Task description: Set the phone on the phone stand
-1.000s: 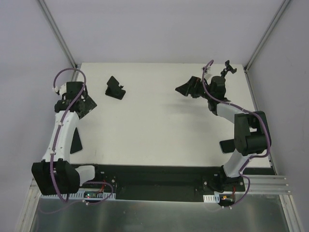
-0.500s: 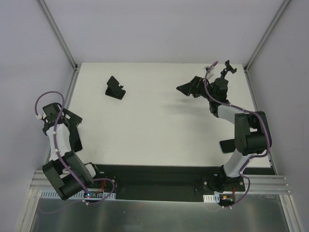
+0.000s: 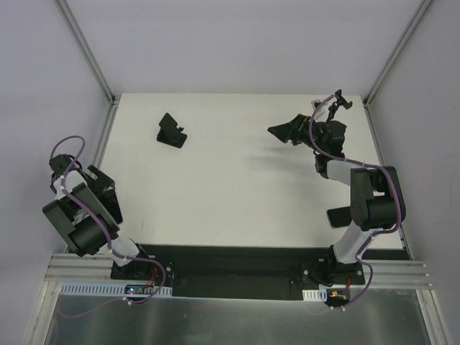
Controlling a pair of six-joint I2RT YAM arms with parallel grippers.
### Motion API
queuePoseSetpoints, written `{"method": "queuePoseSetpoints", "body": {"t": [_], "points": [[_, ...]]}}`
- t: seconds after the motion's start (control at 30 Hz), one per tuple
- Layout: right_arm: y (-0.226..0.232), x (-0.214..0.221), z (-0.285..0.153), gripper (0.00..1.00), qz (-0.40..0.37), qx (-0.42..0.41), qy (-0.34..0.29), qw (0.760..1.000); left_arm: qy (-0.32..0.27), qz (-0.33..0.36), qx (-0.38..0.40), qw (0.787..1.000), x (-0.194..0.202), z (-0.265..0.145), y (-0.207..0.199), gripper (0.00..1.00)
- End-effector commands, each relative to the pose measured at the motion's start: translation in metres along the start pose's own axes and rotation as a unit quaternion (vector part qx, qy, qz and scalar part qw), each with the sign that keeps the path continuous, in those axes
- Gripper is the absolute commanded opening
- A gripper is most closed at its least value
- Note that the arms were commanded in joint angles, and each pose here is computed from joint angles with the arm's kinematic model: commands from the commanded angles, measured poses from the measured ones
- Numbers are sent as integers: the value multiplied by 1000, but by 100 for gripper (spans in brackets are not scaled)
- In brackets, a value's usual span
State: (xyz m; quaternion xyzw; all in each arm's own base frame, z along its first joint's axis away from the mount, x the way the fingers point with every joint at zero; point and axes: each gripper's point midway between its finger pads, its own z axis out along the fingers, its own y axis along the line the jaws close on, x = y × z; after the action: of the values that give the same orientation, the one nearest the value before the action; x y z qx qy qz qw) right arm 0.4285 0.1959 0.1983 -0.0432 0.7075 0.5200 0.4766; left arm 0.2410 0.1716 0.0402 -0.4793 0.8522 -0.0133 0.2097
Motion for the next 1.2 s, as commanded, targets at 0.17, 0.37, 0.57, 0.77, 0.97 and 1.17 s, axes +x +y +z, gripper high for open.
{"method": "queuePoseSetpoints", "body": {"t": [0.17, 0.37, 0.57, 0.77, 0.97, 1.17], "points": [[28, -25, -8, 96, -42, -65, -52, 996, 62, 21, 72, 995, 15, 18, -26, 99], [29, -29, -9, 96, -44, -71, -63, 995, 109, 27, 66, 991, 47, 25, -47, 99], [29, -29, -9, 96, -45, -70, -64, 994, 114, 51, 69, 990, 66, 10, -83, 95], [29, -28, -10, 96, -48, -69, -64, 994, 128, 104, 88, 982, 91, -5, -109, 99], [29, -28, -10, 96, -47, -69, -64, 994, 34, 140, 37, 989, 60, -32, -84, 99], [28, -28, -10, 96, -45, -68, -64, 995, 31, -50, -29, 998, 70, -42, -30, 99]]}}
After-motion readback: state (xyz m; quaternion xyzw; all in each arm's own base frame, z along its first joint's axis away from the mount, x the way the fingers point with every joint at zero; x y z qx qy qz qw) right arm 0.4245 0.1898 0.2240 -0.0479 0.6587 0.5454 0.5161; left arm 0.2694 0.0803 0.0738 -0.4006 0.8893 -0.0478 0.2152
